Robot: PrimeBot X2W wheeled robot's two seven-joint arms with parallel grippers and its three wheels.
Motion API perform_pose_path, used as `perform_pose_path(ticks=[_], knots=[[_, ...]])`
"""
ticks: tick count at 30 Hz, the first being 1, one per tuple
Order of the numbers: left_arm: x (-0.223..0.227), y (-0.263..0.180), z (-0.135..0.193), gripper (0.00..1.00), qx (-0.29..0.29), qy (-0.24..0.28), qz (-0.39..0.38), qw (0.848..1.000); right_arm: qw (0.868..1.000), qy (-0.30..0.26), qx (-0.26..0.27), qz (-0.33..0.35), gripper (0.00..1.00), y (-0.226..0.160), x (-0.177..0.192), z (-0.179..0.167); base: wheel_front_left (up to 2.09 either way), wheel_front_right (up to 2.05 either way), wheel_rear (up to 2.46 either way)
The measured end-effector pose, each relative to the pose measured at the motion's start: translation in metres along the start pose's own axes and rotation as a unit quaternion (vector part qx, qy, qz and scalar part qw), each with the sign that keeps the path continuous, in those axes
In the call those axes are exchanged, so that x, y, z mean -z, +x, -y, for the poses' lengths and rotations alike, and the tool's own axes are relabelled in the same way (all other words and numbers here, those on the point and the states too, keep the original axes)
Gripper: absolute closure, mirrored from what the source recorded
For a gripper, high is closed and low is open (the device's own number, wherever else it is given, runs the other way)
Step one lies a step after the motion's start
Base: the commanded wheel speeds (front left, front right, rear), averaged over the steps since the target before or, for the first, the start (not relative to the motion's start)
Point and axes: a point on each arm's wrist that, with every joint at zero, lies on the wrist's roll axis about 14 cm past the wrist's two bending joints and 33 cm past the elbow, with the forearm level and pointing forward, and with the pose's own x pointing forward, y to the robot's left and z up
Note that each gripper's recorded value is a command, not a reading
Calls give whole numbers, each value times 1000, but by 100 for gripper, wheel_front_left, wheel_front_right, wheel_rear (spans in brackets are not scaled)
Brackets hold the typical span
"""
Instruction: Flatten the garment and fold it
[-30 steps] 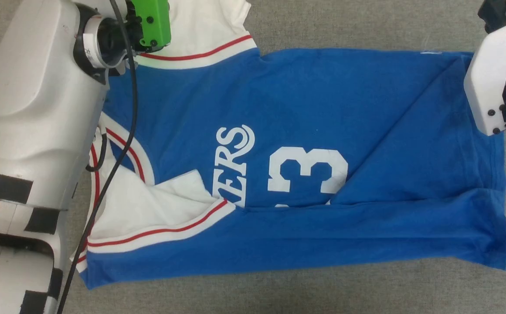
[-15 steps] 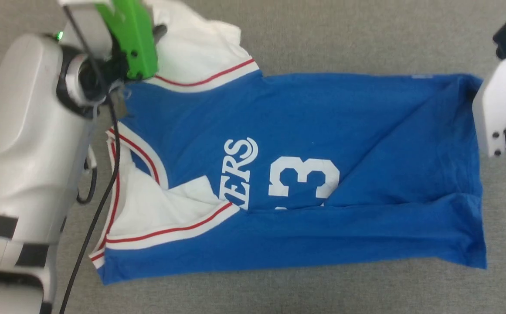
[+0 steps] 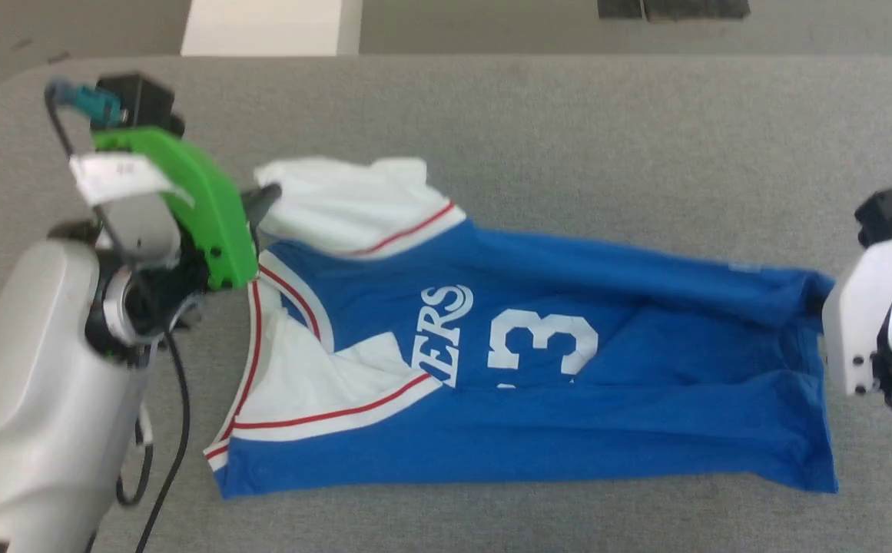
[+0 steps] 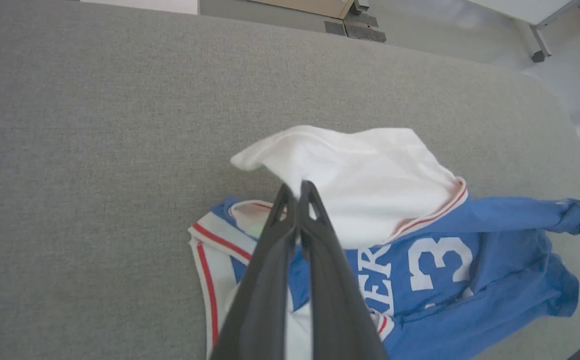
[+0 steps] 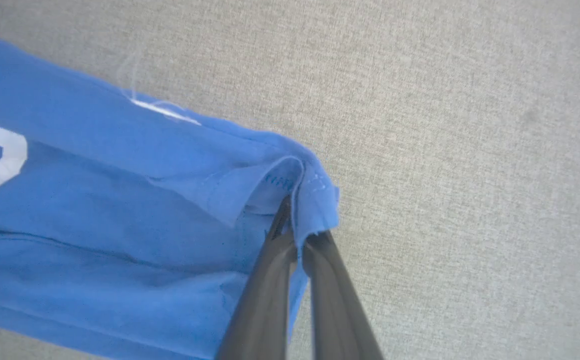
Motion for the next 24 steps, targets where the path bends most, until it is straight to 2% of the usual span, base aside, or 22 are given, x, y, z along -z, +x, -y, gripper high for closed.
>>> perform_pose_path(ticks=[10,18,24], knots=[[45,-42,-3,100,-12,-58,4,998,1000,9,-13,-17,100,-8,27,-13,0,0,0],[116,-48,-12,100,-37,-112,-70,991,999,9,-15,-41,100,-6,48,-16,0,0,0],[163,-50,-19,100,-61,-148,-133,978,998,3,-21,-62,100,-2,60,-21,0,0,0]])
